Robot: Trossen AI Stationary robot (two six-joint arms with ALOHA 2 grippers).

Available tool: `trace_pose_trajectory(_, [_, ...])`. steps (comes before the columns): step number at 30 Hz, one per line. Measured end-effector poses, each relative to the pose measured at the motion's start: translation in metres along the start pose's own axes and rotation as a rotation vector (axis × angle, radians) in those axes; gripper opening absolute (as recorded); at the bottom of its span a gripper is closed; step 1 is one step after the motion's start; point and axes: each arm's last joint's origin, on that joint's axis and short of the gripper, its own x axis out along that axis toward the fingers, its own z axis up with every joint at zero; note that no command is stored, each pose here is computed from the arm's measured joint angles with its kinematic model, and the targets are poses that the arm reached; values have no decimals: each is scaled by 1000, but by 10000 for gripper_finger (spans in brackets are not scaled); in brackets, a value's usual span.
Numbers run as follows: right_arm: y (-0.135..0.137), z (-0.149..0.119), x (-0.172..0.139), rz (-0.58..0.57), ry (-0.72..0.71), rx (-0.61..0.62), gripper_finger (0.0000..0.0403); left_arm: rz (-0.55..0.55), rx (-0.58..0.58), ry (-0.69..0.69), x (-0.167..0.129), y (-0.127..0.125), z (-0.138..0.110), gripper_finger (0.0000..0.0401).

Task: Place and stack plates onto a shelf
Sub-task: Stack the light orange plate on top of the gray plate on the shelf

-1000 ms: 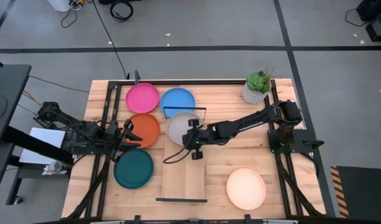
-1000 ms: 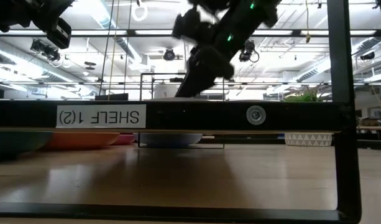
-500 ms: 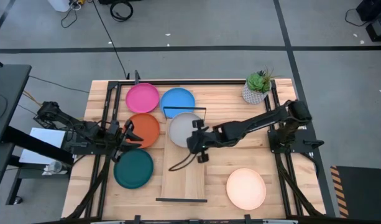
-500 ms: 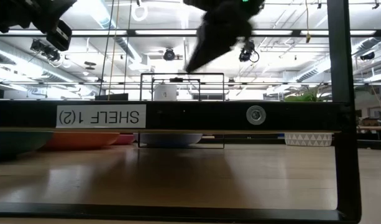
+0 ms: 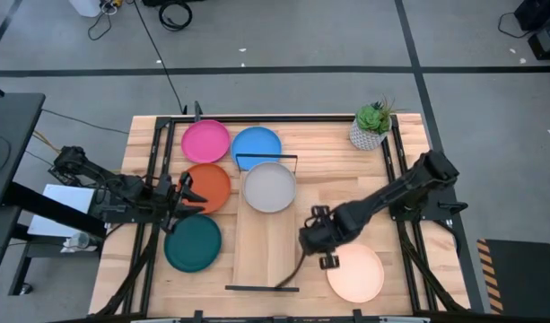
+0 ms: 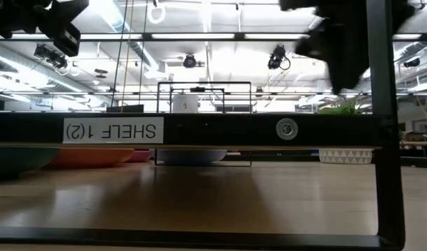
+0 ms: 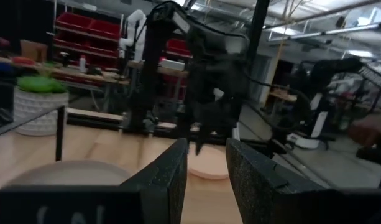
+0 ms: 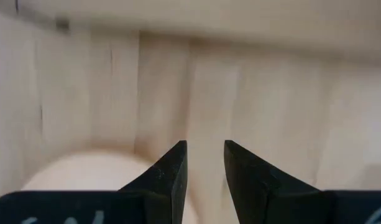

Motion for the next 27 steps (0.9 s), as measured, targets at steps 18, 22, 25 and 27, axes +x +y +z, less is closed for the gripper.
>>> trace_pose_trajectory(18, [11, -33, 55, 27, 332, -54, 115, 6, 161, -32, 0, 0, 4, 118])
trace_pose_trajectory(22, [8, -38, 63, 62, 340, -75, 112, 6, 161, -33, 0, 0, 4, 118])
trace_pose_trajectory(25, [7, -41, 68, 68, 340, -85, 90, 6, 161, -33, 0, 0, 4, 118])
trace_pose_trajectory(27, [6, -42, 69, 72, 345, -96, 66, 6, 158, -32, 0, 0, 4, 118])
